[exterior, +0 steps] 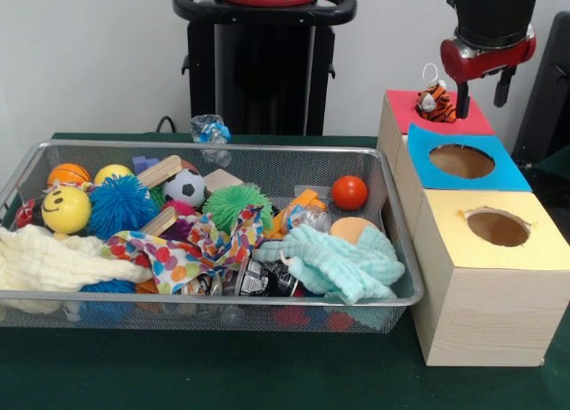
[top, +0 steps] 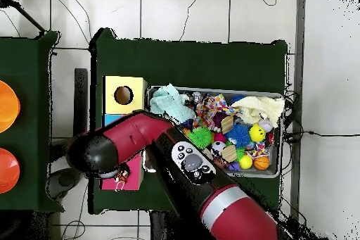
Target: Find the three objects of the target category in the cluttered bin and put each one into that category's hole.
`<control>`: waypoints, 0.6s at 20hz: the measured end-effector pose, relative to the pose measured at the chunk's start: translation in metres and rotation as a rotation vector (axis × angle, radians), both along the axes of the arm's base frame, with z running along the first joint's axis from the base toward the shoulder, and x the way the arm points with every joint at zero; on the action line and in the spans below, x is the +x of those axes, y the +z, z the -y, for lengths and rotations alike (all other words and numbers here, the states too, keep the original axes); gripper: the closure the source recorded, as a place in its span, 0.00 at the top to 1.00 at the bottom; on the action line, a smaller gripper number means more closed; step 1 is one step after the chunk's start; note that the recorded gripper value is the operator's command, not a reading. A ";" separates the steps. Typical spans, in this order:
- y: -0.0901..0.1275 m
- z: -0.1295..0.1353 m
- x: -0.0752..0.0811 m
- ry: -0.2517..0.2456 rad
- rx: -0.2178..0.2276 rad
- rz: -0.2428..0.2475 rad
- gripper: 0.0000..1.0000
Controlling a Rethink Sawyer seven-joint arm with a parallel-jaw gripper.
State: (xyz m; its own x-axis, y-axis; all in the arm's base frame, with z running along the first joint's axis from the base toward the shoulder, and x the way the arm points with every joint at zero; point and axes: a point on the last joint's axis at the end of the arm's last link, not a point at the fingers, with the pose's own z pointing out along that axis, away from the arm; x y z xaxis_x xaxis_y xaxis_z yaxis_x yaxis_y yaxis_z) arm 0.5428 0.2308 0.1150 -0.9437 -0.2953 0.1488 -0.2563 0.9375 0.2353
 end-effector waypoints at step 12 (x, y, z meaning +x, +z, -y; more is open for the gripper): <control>-0.001 -0.008 -0.002 0.031 0.007 0.032 1.00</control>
